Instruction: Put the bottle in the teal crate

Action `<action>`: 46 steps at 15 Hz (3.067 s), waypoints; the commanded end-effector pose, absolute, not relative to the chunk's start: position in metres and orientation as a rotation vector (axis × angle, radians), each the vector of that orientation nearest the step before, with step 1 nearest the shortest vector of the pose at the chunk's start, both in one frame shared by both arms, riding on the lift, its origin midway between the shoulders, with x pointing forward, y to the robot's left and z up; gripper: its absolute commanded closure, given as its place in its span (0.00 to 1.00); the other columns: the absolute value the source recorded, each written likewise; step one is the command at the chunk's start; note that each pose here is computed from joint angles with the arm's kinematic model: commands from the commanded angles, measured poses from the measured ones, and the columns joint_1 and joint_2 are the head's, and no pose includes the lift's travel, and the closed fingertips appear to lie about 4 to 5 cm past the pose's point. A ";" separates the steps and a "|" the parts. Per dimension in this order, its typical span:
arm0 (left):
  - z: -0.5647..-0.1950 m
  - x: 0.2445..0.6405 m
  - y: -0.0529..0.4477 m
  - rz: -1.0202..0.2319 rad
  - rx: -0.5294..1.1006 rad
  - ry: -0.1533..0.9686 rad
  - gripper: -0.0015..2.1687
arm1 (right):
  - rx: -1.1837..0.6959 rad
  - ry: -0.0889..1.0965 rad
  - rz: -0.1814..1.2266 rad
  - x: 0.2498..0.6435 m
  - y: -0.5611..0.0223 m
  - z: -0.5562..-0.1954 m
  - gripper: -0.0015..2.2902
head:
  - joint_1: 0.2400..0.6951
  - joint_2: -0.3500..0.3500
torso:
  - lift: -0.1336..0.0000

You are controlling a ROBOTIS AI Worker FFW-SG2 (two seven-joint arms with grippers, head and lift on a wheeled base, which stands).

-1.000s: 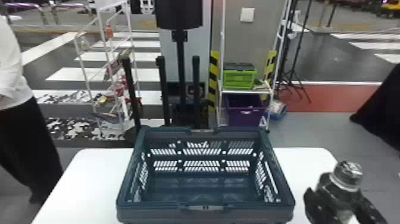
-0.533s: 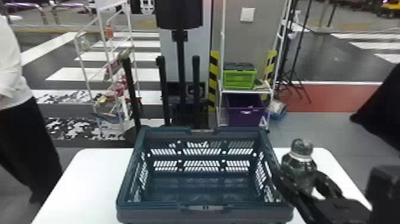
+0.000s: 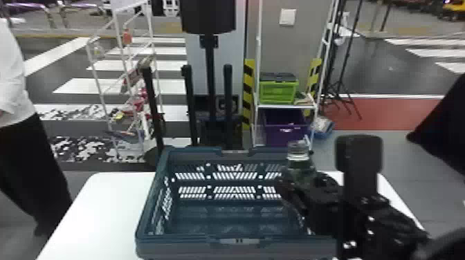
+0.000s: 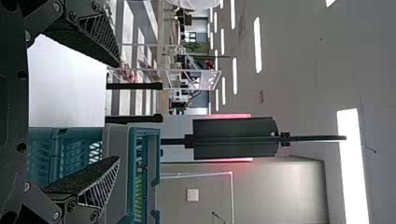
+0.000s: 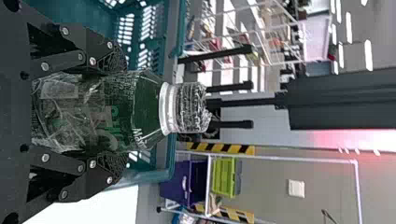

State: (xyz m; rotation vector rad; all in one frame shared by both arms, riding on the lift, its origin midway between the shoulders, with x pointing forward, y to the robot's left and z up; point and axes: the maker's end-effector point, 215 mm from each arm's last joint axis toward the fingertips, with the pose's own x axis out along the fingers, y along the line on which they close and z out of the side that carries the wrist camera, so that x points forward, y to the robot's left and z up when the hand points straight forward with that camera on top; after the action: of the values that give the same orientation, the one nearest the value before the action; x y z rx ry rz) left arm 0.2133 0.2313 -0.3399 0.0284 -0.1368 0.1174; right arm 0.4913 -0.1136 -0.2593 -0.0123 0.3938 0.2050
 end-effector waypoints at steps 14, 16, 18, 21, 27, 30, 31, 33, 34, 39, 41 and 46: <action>-0.335 0.207 0.233 0.118 0.014 -0.161 0.09 | -0.100 0.722 0.336 0.554 -0.034 -0.369 0.89 | 0.57 0.50 | 1.00; -0.334 0.207 0.234 0.120 0.013 -0.162 0.09 | -0.111 0.767 0.329 0.556 -0.036 -0.386 0.89 | 0.57 0.50 | 1.00; -0.334 0.207 0.235 0.121 0.013 -0.162 0.09 | -0.126 0.811 0.321 0.558 -0.040 -0.405 0.89 | 0.57 0.50 | 1.00; -0.335 0.208 0.239 0.127 0.016 -0.161 0.09 | -0.137 0.838 0.324 0.563 -0.036 -0.423 0.89 | 0.57 0.50 | 1.00; -0.335 0.211 0.242 0.132 0.009 -0.162 0.09 | -0.121 0.836 0.311 0.594 -0.042 -0.434 0.86 | 0.57 0.50 | 1.00; -0.336 0.213 0.244 0.135 0.009 -0.160 0.09 | -0.131 0.874 0.317 0.598 -0.042 -0.445 0.86 | 0.57 0.50 | 1.00; -0.336 0.213 0.244 0.134 0.010 -0.160 0.09 | -0.129 0.874 0.312 0.599 -0.043 -0.448 0.86 | 0.57 0.50 | 1.00; -0.338 0.214 0.246 0.138 0.010 -0.155 0.09 | -0.125 0.873 0.306 0.603 -0.046 -0.452 0.86 | 0.57 0.50 | 1.00; -0.338 0.215 0.247 0.139 0.010 -0.156 0.09 | -0.127 0.877 0.305 0.604 -0.046 -0.453 0.86 | 0.57 0.50 | 1.00; -0.337 0.214 0.251 0.146 0.016 -0.160 0.09 | -0.089 0.823 0.323 0.615 -0.036 -0.441 0.00 | 0.57 0.50 | 1.00; -0.337 0.214 0.252 0.146 0.018 -0.161 0.09 | -0.090 0.824 0.323 0.615 -0.036 -0.441 0.02 | 0.57 0.50 | 1.00; -0.335 0.213 0.252 0.146 0.017 -0.165 0.09 | -0.096 0.795 0.336 0.613 -0.030 -0.426 0.03 | 0.57 0.50 | 1.00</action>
State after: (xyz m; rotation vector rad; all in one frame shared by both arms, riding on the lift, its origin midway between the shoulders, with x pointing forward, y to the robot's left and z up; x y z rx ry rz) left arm 0.2135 0.2518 -0.3361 0.0167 -0.1635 0.1456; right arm 0.6133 -0.0328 -0.4346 -0.0952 0.8117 0.3303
